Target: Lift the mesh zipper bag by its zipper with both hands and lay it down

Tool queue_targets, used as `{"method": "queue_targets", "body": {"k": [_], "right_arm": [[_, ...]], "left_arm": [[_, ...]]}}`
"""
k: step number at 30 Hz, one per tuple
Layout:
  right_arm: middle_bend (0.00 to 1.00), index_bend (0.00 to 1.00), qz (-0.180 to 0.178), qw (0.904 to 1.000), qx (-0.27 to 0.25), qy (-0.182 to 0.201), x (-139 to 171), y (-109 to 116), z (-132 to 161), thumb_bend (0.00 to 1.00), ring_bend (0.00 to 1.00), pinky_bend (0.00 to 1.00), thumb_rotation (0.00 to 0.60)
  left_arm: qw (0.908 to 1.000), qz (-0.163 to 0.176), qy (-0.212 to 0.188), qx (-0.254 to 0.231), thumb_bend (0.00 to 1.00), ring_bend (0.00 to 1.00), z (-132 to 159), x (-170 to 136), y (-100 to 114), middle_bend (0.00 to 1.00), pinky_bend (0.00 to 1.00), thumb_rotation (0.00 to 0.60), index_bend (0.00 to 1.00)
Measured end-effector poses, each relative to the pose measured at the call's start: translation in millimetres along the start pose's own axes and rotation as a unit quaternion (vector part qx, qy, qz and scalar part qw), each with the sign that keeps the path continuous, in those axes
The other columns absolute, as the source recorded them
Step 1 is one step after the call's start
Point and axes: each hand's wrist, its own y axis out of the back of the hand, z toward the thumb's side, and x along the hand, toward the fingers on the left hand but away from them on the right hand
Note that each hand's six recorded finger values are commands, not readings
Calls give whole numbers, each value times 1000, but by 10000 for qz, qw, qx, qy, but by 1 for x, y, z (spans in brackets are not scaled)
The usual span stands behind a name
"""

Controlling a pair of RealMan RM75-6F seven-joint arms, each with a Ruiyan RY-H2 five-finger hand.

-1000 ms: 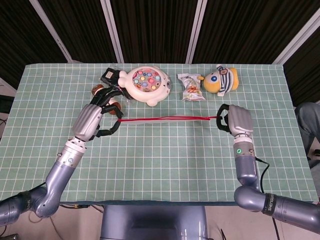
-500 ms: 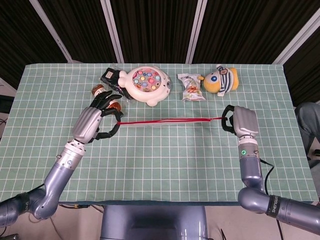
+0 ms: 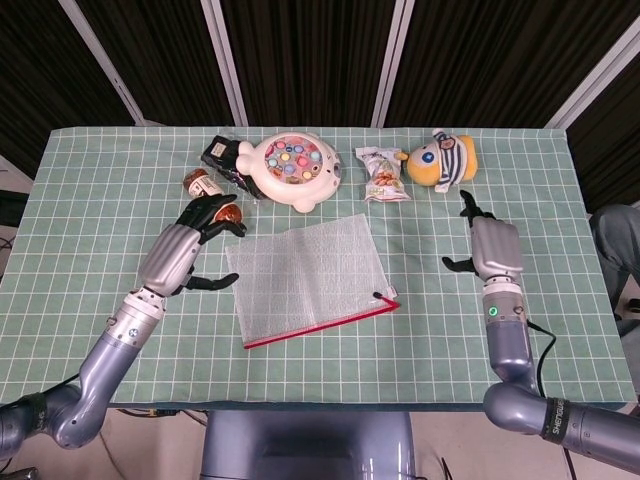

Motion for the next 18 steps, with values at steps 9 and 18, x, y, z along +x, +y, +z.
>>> {"method": "queue_targets", "body": {"k": [9, 18], "right_arm": [[60, 0, -48, 9999, 137, 54, 15, 9, -16, 148, 74, 284, 600], [0, 0, -123, 9970, 548, 525, 50, 12, -42, 103, 0, 250, 600]], "left_arm": [[9992, -70, 121, 370, 146, 0, -13, -28, 7, 47, 0, 600, 285], [9894, -106, 588, 1322, 144, 0, -56, -105, 19, 0, 0, 600, 155]]}}
